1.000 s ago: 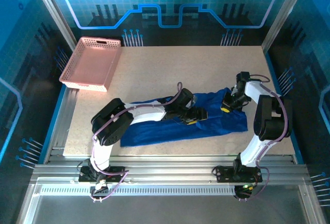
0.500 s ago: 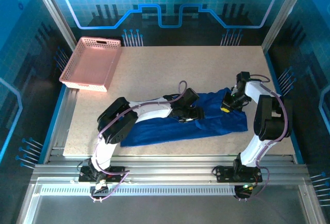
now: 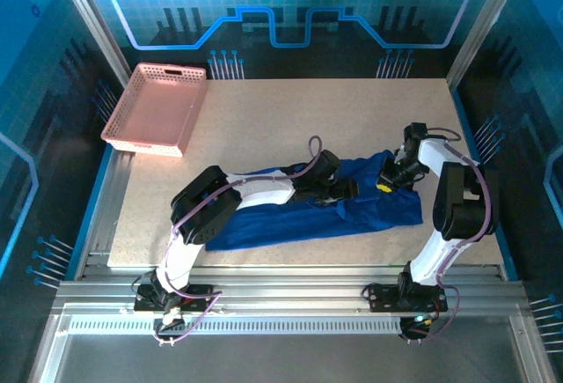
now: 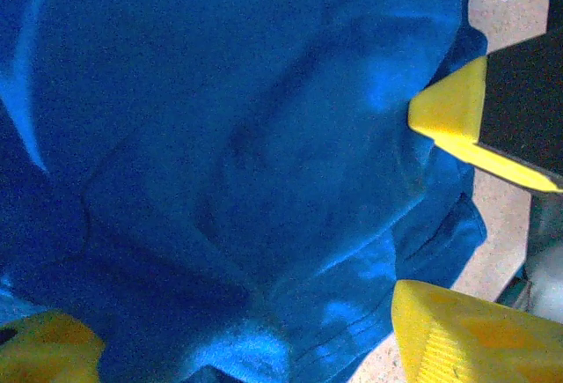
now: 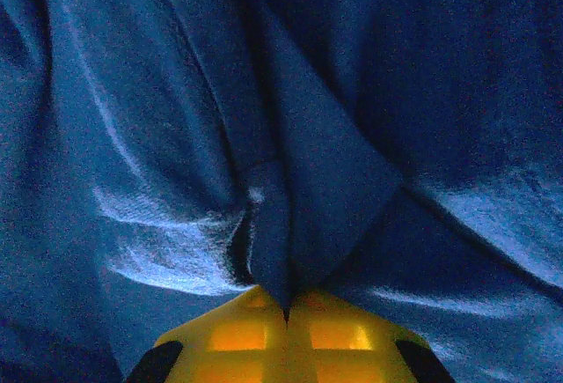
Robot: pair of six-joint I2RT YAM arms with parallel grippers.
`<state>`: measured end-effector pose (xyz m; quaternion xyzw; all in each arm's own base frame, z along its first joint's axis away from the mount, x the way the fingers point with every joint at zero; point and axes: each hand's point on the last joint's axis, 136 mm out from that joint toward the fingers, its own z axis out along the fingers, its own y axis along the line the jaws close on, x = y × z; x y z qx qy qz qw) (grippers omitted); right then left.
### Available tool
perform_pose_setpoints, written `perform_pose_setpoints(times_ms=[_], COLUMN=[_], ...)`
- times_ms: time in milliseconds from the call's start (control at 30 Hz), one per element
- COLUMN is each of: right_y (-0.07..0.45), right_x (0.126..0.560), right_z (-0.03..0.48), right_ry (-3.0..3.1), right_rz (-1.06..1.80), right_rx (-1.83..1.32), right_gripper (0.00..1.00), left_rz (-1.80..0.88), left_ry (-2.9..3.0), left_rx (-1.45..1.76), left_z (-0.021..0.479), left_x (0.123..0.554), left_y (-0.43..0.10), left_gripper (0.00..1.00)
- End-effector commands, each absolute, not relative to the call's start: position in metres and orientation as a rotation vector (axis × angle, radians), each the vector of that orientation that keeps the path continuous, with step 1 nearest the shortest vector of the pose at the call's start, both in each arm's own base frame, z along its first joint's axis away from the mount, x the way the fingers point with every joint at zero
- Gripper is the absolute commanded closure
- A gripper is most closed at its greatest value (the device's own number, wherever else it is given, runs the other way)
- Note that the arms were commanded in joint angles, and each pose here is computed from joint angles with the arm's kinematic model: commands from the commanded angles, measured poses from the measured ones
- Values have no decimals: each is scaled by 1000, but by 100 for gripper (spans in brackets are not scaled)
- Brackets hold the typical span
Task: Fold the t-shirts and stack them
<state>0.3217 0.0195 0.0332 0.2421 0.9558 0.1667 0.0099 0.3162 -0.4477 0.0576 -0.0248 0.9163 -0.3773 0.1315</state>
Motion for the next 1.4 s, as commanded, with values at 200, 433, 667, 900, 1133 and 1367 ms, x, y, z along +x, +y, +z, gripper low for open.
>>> perform_pose_setpoints(times_ms=[200, 433, 667, 900, 1133, 1367], right_y=[16, 15, 14, 12, 28, 43], right_x=[325, 326, 327, 333, 306, 256], right_z=[30, 25, 25, 41, 77, 58], right_ry=[3000, 3010, 3017, 2961, 2935, 3026], right_rz=[546, 548, 545, 539, 607, 626], right_rx=[748, 750, 738, 717, 697, 716], right_gripper=[94, 94, 92, 48, 42, 49], left_rz=[-1439, -1488, -1346, -1056, -1120, -1265], left_ry=[2464, 2355, 2364, 2634, 2692, 2683], left_rx=[-73, -66, -142, -105, -130, -219], left_z=[122, 170, 179, 134, 99, 74], left_x=[295, 291, 276, 265, 266, 275], left_y=[-456, -444, -394, -378, -392, -403], left_gripper=[35, 35, 34, 35, 41, 58])
